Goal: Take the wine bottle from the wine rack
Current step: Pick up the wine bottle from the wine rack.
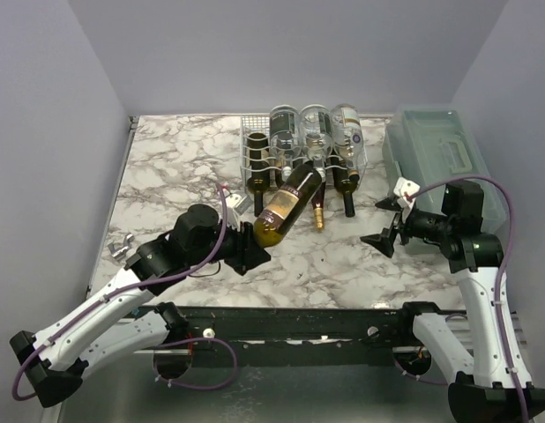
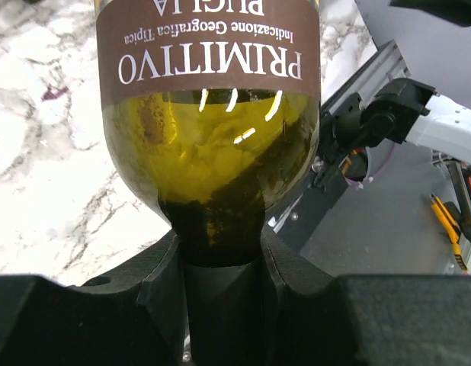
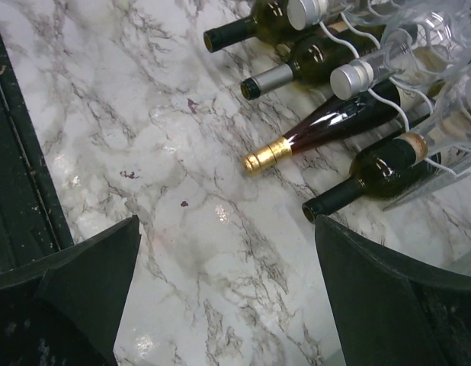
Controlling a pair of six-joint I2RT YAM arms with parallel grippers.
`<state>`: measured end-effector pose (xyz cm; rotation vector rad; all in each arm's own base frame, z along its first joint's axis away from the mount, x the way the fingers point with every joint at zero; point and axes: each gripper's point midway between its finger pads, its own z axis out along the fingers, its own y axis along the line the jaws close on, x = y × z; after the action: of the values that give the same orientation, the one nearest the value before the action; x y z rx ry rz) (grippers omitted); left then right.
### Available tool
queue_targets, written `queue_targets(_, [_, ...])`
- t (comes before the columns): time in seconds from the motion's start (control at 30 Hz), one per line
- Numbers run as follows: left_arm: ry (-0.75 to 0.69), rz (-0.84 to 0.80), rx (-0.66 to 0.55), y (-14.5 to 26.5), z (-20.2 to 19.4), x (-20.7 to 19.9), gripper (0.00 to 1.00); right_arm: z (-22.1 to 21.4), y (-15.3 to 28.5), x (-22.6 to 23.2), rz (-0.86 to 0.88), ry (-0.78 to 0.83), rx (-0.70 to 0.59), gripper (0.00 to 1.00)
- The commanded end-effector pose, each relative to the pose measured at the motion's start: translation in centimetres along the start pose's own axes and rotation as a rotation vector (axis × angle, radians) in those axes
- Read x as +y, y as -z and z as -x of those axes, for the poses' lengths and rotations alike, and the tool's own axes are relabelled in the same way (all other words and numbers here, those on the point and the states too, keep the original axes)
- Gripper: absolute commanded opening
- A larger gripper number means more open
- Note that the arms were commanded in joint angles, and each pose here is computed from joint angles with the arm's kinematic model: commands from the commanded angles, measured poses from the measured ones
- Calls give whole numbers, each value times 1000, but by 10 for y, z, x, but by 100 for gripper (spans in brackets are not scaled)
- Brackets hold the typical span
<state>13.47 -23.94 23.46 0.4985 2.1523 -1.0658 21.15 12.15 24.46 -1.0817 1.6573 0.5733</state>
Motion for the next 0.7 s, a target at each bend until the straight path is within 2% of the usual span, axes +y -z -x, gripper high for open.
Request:
queue_targets(0.0, [-14,-152,-79,-4,19,-34,0,10,14,28,105,45,7,100])
queue_targets(0.27, [-5,-197,27,-22,-9,-43,0,28,24,52,205,106,-42,100])
queue_targets(0.67, [-5,-255,174,-40,-39,-59,0,27,28,67,279,218,-72,100])
